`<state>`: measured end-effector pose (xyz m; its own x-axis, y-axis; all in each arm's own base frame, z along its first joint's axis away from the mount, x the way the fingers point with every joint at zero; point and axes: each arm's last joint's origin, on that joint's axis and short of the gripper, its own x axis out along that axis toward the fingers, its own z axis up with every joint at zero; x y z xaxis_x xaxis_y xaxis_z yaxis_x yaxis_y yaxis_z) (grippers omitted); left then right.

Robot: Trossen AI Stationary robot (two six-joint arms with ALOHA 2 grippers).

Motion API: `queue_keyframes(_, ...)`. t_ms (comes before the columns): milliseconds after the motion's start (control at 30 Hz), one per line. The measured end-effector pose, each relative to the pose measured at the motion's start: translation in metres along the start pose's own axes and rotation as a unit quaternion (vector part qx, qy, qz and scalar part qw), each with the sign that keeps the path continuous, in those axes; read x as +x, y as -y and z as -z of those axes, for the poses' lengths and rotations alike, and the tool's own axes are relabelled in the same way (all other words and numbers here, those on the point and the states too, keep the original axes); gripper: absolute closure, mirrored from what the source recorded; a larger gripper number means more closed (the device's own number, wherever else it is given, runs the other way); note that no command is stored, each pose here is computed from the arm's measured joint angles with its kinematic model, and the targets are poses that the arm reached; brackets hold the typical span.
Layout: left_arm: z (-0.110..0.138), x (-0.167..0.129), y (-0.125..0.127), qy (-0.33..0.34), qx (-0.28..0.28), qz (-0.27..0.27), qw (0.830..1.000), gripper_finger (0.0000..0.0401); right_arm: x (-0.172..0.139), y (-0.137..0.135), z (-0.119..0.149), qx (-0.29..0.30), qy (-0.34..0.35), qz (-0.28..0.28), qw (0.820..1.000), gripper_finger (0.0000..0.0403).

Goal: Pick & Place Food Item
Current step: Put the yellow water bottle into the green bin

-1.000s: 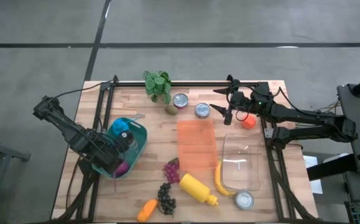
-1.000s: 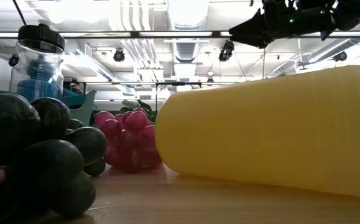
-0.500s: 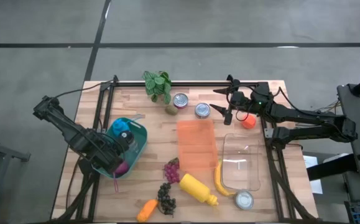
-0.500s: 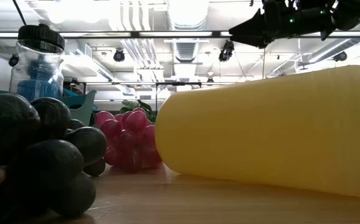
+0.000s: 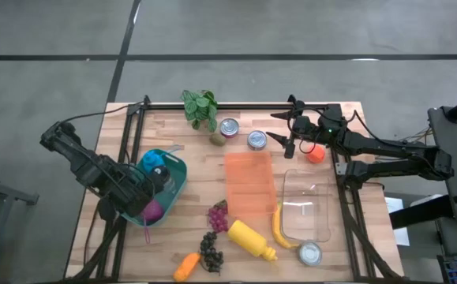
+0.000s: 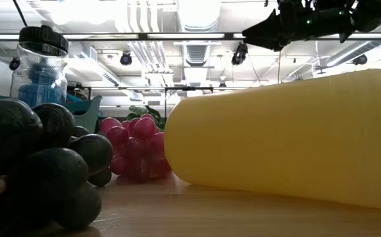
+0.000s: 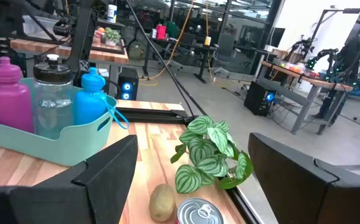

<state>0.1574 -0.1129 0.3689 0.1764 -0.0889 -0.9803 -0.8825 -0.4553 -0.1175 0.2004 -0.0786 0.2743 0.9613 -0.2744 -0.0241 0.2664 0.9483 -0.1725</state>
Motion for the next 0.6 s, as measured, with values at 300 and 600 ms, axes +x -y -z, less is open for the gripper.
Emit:
queue_keyframes(300,0.004,-0.039,0.019,0.103,0.245,0.258,0.929,0.0229,0.000,0.000,0.000,0.000,0.000,0.000,1.000,0.0097)
queue_keyframes(600,0.025,-0.059,0.039,0.261,0.488,0.388,0.737,0.0229,0.000,0.000,0.000,0.000,0.000,0.000,1.000,0.0097)
